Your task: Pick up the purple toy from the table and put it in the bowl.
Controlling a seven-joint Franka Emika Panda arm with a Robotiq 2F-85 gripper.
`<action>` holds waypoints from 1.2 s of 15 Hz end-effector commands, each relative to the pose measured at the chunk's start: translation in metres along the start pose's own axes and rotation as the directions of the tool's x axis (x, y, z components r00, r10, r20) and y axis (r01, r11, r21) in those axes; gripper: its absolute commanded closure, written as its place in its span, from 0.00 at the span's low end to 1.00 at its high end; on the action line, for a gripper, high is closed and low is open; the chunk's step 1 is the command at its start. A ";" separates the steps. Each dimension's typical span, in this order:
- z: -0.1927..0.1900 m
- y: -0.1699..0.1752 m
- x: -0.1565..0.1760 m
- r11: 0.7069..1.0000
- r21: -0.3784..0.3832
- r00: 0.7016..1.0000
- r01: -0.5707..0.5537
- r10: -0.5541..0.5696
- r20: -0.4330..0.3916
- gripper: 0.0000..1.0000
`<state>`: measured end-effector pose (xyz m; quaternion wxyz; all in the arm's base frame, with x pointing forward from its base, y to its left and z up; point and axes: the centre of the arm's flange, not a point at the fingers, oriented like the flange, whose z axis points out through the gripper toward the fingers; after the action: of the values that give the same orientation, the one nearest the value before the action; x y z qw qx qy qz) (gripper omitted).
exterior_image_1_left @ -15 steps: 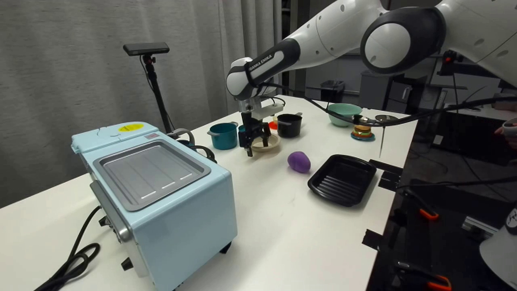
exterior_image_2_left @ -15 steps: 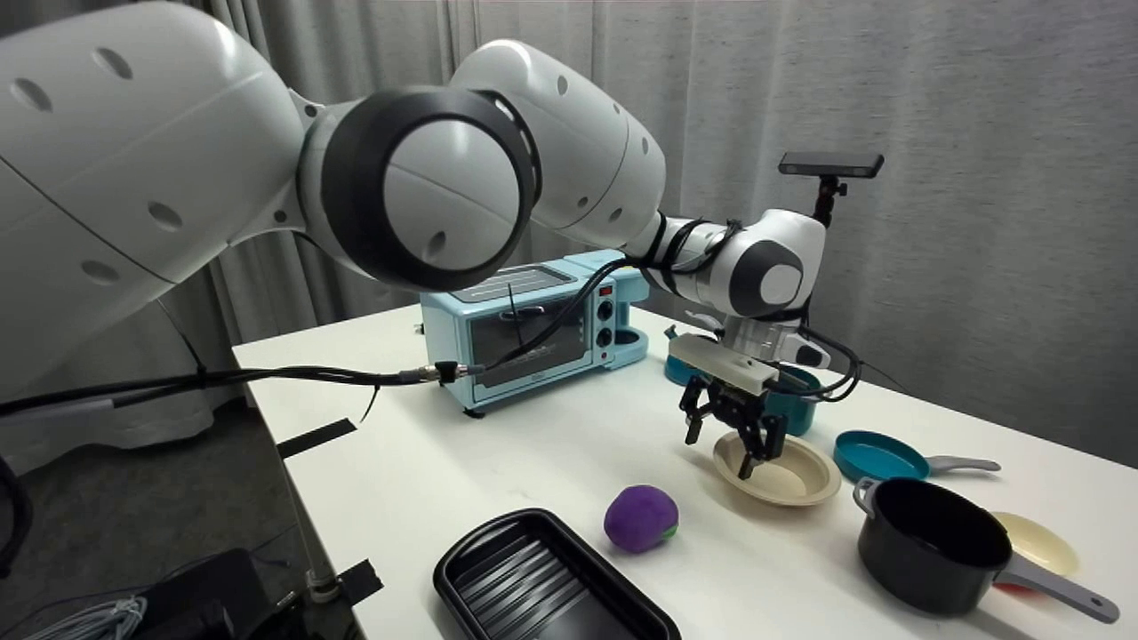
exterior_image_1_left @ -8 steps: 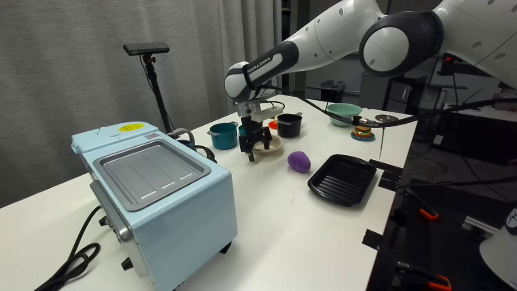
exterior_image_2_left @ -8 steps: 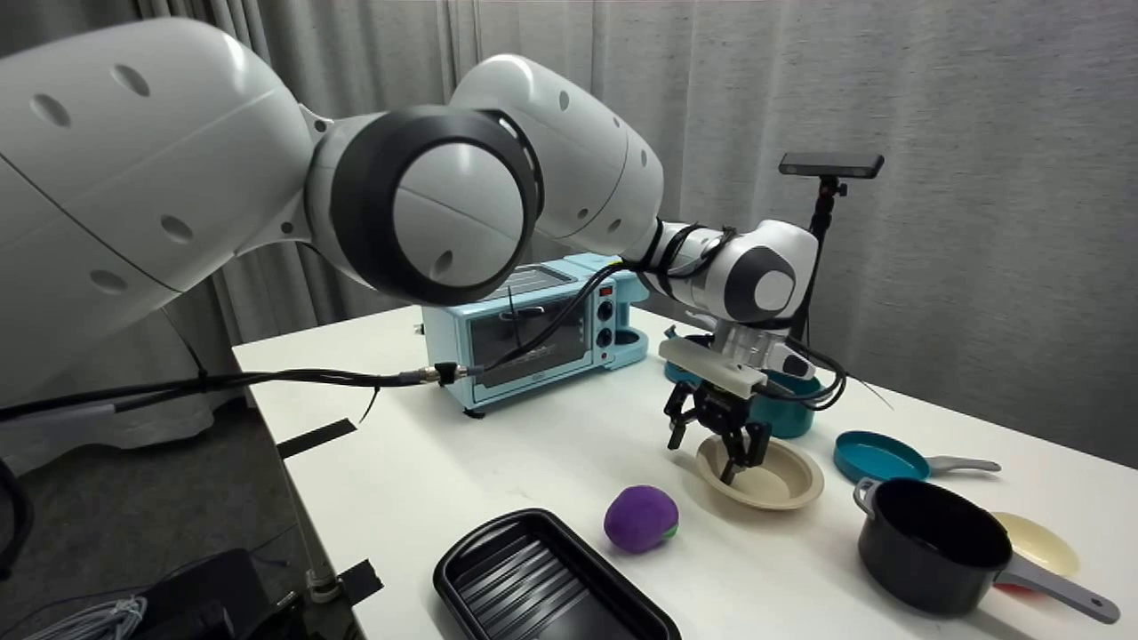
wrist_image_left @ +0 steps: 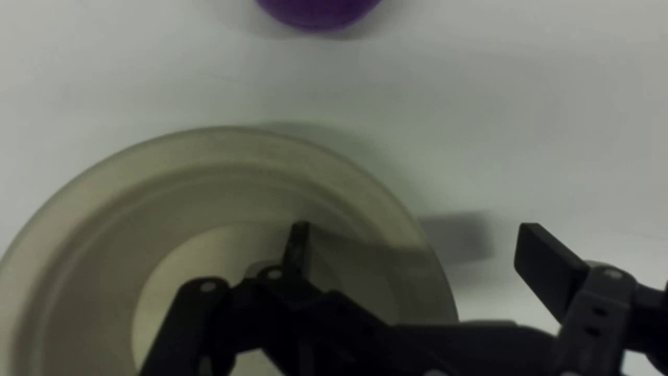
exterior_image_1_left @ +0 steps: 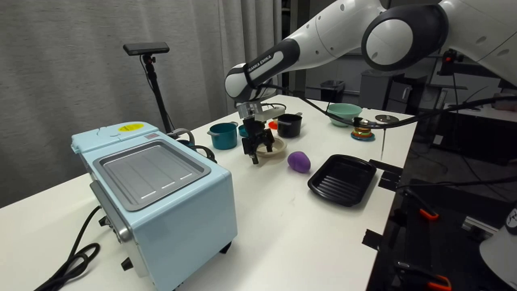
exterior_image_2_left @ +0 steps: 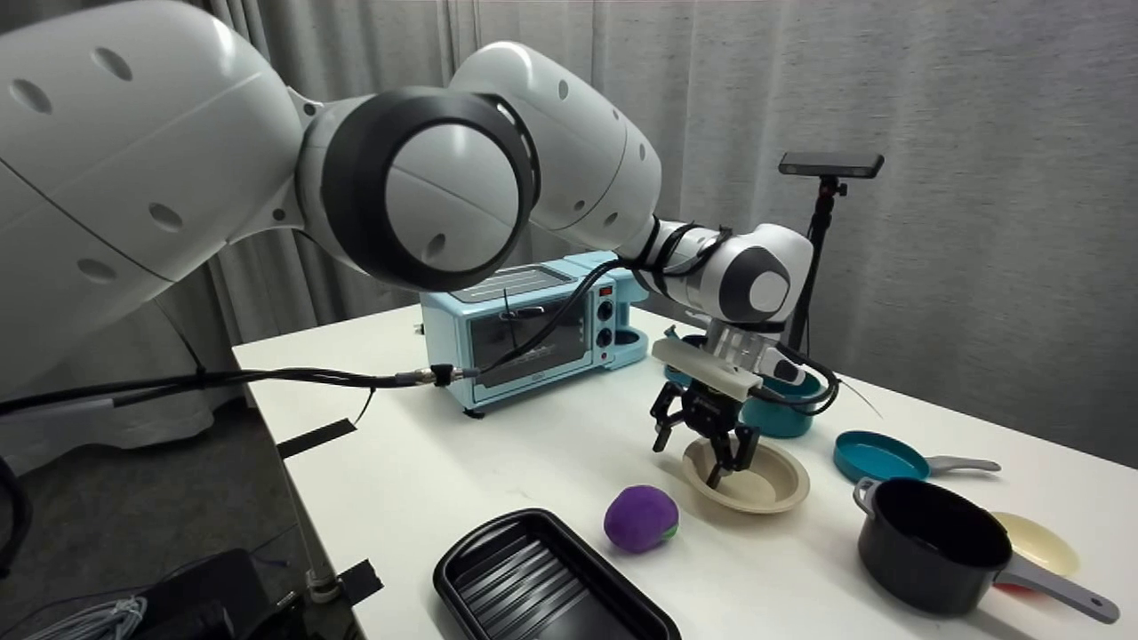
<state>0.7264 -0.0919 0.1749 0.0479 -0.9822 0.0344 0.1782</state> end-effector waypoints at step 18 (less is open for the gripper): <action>-0.027 -0.041 -0.130 0.947 -0.206 0.962 0.245 -0.264 -0.071 0.00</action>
<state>0.6572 -0.0444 0.2188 -0.0124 -0.9835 -0.0964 0.1524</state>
